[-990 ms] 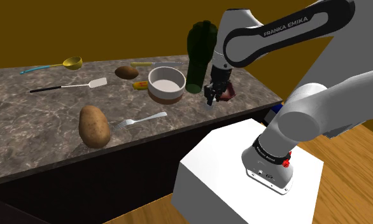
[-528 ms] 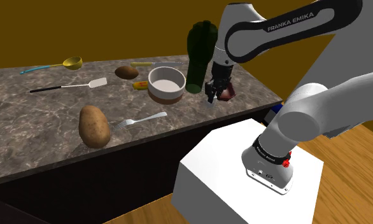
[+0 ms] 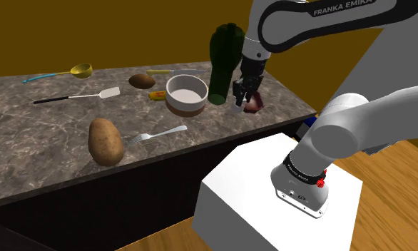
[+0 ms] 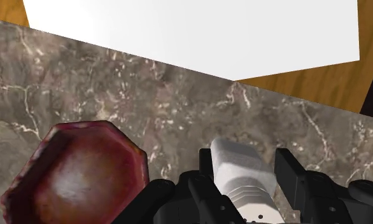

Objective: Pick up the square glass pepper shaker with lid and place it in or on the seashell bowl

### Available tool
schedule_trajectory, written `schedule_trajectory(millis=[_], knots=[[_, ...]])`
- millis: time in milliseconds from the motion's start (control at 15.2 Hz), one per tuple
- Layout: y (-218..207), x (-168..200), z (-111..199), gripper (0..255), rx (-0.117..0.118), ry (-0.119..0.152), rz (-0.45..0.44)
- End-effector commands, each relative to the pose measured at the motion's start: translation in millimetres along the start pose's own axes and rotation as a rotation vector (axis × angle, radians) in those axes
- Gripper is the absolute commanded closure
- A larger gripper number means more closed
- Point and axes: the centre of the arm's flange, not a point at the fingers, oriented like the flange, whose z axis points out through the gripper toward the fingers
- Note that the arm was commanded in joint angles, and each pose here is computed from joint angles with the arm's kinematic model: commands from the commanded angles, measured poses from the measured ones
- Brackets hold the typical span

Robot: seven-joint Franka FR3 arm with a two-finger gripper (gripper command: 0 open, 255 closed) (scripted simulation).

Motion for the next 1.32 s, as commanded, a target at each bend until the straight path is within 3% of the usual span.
schedule_trajectory(millis=[0,726,1254], knots=[[-1.1,-1.2,-9.9,255,0.0,-0.001,0.0],[-3.0,-5.9,-62.7,255,0.0,-0.001,0.0],[97.2,23.3,-79.1,255,0.0,-0.001,0.0]])
